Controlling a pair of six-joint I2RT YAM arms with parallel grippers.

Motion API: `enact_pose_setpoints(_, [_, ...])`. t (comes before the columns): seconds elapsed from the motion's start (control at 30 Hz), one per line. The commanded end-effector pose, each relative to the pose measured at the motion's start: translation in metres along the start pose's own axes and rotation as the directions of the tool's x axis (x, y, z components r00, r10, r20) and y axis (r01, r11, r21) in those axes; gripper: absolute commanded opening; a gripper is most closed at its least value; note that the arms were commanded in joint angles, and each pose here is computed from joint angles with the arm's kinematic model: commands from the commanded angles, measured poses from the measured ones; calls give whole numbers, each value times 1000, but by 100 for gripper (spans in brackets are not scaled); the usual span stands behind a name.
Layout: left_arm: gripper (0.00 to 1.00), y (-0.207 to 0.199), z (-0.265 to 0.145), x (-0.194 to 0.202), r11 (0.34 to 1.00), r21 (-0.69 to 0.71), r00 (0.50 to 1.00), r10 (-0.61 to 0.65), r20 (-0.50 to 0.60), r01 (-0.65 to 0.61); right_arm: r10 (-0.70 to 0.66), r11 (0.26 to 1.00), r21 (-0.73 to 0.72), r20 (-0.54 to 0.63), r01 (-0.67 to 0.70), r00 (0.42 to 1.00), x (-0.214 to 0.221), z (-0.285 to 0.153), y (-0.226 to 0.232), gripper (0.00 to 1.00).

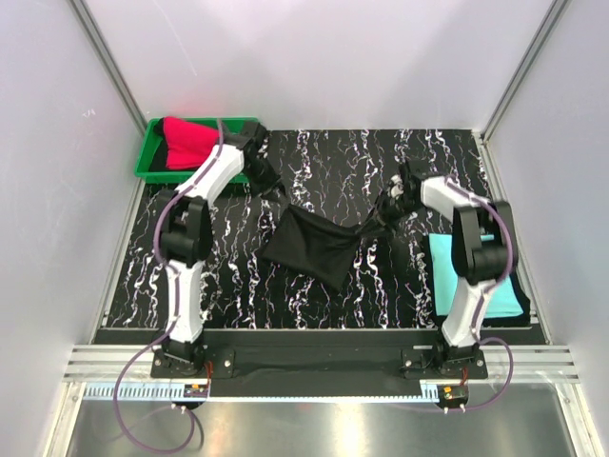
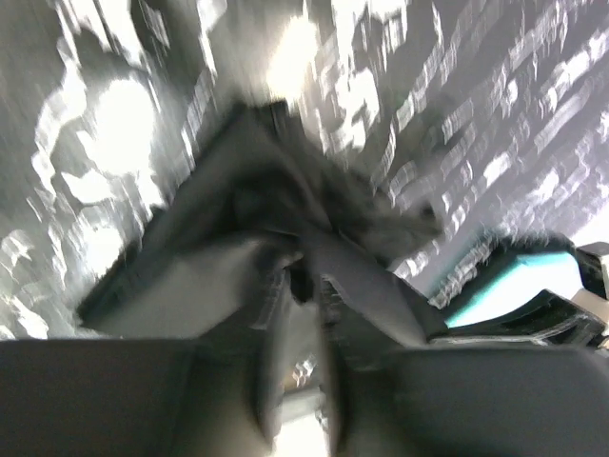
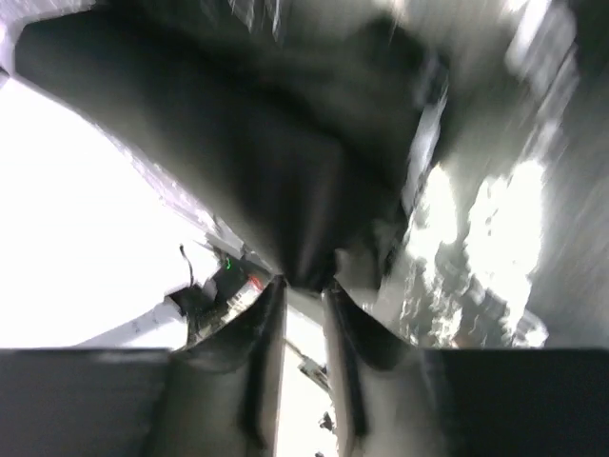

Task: Fold and stack the t-shirts
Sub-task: Fold the tshirt

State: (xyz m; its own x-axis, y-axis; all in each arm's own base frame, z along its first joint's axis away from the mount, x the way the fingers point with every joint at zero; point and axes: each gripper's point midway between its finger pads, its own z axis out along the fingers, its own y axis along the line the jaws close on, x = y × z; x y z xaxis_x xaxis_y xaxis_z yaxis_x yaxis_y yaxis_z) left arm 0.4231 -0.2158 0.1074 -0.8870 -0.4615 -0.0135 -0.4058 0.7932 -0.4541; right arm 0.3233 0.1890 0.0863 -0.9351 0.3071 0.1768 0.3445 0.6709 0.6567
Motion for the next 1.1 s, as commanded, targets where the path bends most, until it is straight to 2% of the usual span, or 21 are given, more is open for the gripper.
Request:
enact_pose_setpoints(0.0, [36,-16,-13,-74,996,-29,961,90,263,-86,-90,995,-17,145,94,985,-74,5,5,34])
enact_pose_setpoints(0.03, [40,-13,-6,-87,985,-75,944,168,285,-153,-86,996,2,149,87,985,-88,10,-4,37])
enact_pose_setpoints(0.07, [44,-16,-18,-98,979,-103,923,199,328,-174,-112,993,-2,189,115,975,-104,2,8,42])
enact_pose_setpoints(0.13, [48,-22,-48,-112,974,-106,892,227,392,-201,-109,994,21,210,107,972,-112,-9,10,64])
enact_pose_setpoints(0.2, [51,-21,-70,-107,972,-105,881,234,412,-210,-123,992,25,215,120,969,-110,-18,16,67])
enact_pose_setpoints(0.27, [60,-6,-61,-90,962,-114,888,275,368,-250,-118,993,34,210,113,971,-93,-25,12,69])
enact_pose_setpoints(0.3, [61,-10,-69,-73,956,-55,894,290,342,-289,-115,993,40,205,109,972,-86,-26,9,70])
enact_pose_setpoints(0.33, [63,6,-52,-58,945,-66,902,327,280,-322,-134,991,40,218,129,967,-78,-35,12,71])
enact_pose_setpoints(0.4, [62,16,-50,-34,934,-30,909,354,219,-356,-132,990,73,198,119,971,-61,-32,-6,74])
enact_pose_setpoints(0.43, [62,39,-31,-16,928,-37,914,372,162,-371,-162,986,68,203,151,966,-54,-38,-4,78])
enact_pose_setpoints(0.47, [65,44,-27,-7,922,-16,911,385,148,-387,-155,987,75,179,144,972,-43,-34,-14,80])
enact_pose_setpoints(0.6, [65,63,-5,27,905,62,905,417,81,-422,-161,986,59,128,155,979,-19,-28,-27,81])
enact_pose_setpoints(0.63, [65,58,-3,24,892,90,894,433,114,-443,-172,984,56,133,166,976,-17,-28,-28,81])
enact_pose_setpoints(0.77, [65,53,13,50,883,178,901,427,80,-434,-155,987,63,102,149,983,0,-23,-44,81])
enact_pose_setpoints(0.87, [61,52,26,81,876,188,895,444,44,-444,-157,986,76,117,149,981,3,-25,-47,81])
enact_pose_setpoints(0.9, [59,63,33,98,894,189,910,414,3,-407,-156,986,80,122,147,980,3,-25,-48,81])
enact_pose_setpoints(0.97, [55,57,31,113,881,225,906,424,21,-417,-155,986,81,130,145,979,1,-23,-48,81])
enact_pose_setpoints(1.07, [52,83,29,122,892,163,906,423,27,-422,-154,986,93,140,142,978,-9,-19,-50,80])
